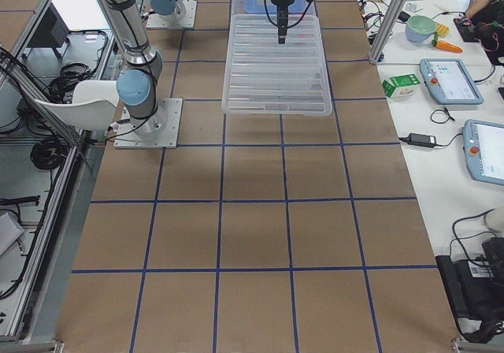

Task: Place red block in blue tray from box

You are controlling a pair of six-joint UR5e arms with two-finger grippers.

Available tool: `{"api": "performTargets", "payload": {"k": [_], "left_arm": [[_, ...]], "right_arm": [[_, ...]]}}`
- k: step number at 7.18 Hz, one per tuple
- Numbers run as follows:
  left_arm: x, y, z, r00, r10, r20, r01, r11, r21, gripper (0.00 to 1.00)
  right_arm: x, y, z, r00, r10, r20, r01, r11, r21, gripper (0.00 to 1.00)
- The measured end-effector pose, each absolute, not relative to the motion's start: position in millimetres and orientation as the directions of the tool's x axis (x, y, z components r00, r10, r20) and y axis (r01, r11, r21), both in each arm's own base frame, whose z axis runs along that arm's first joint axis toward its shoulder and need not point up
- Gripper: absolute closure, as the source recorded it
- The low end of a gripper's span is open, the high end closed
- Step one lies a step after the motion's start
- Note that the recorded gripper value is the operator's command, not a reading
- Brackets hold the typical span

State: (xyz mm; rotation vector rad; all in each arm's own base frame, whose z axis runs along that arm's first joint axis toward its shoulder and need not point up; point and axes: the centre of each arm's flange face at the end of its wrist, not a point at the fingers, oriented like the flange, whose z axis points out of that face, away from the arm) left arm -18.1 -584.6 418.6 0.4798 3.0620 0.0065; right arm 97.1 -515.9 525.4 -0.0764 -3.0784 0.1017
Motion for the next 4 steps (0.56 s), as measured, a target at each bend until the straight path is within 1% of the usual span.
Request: {"api": "performTargets", "payload": {"k": [2,4], "left_arm": [[65.7,-583.4,399.3,-0.987,0.161,-0.017,0.161,0.986,0.038,1.00],[96.3,-590.3,350.4,-0.998,0.054,0.012,0.055,0.993,0.101,1.00]], "right_arm": [[97.1,-516.0,525.9,-0.997,0.052,0.059,0.047,0.997,-0.068,0.00],[97.1,-516.0,526.1,-0.997,0.052,0.059,0.047,0.996,-0.069,0.00]]}}
